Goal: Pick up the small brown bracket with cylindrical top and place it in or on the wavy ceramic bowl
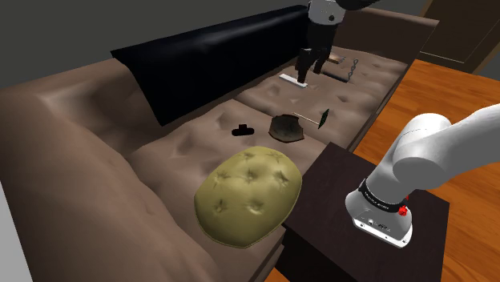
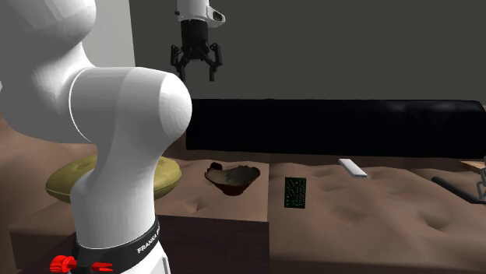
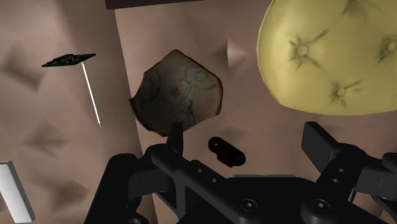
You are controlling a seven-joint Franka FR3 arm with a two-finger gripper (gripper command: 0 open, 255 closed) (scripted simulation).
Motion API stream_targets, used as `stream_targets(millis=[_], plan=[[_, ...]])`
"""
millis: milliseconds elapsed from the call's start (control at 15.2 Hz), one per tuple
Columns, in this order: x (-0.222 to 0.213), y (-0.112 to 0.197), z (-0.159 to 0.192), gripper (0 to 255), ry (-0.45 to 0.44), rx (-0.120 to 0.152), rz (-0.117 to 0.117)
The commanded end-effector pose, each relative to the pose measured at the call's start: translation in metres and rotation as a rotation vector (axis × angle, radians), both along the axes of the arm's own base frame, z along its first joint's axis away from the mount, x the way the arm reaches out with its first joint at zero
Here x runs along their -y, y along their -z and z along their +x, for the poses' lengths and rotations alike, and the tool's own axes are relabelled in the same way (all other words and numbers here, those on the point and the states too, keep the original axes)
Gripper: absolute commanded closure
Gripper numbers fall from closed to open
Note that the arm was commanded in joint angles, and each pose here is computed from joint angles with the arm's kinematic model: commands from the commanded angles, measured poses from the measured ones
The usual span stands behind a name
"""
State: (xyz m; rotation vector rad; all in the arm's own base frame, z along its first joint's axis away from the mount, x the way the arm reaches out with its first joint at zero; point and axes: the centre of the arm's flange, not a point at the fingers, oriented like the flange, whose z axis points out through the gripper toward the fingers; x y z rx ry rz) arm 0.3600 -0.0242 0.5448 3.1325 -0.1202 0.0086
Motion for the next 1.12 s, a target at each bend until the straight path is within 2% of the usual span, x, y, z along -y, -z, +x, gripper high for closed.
stream_targets(millis=[0, 1056], plan=[[-0.001, 0.021, 0.017, 0, -0.010, 0.003, 0.000], [-0.005, 0.182, 0.153, 0, -0.089, 0.009, -0.003]])
